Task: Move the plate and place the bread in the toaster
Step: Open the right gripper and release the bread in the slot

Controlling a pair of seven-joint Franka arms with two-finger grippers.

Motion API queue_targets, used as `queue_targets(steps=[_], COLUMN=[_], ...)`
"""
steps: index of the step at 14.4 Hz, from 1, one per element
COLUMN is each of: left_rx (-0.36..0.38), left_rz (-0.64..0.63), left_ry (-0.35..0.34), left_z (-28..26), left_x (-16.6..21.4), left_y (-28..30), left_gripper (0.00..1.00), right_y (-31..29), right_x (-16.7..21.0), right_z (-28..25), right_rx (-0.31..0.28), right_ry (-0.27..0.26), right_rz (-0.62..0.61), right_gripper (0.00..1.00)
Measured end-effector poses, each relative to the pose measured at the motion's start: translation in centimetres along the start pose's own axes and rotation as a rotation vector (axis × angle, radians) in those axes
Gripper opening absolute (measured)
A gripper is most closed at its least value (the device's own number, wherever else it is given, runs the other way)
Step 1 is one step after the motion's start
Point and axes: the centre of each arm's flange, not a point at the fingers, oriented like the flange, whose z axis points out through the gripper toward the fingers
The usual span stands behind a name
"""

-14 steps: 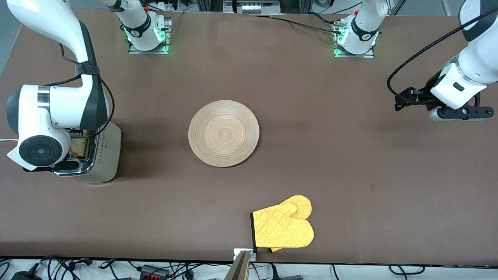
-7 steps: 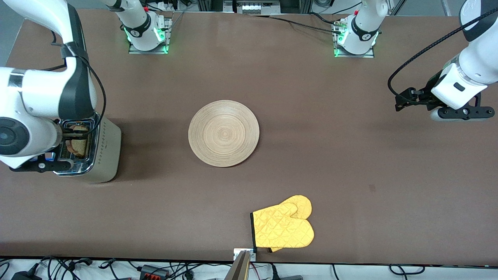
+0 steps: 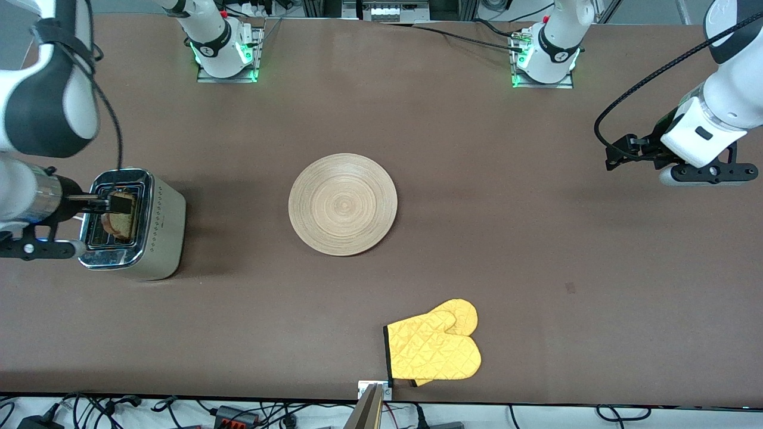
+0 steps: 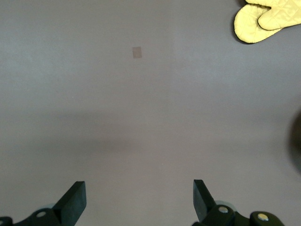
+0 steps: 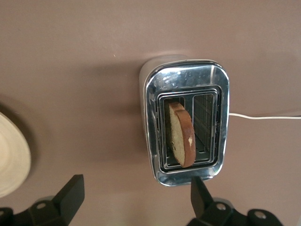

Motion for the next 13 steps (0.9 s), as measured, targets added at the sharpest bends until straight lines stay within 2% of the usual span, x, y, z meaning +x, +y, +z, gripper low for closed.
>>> queue_targets(steps=[2,6,10,13], left_rx=[0.0,0.0,0.0,0.0], left_rz=[0.0,-0.001,-0.002,-0.002], left_ry=[0.0,0.0,0.0,0.0], left_z=[0.0,0.0,0.0,0.0], left_x=[0.0,0.0,0.0,0.0], left_y=[0.0,0.0,-0.1,-0.1], left_gripper=[1.0,1.0,1.0,1.0], right_y=[1.2,0.4,2.2,5.6], right_x=[0.0,-0.1,-0.1,-0.2], right_z=[-0.7,-1.6,-2.0,-2.6], right_rx=[0.025,0.037,0.115,0.146], right_ry=[0.027,0.064,0.079,0.14], right_rz=[0.011,-0.003,0.025,0.054], right_gripper=[1.0,1.0,1.0,1.0])
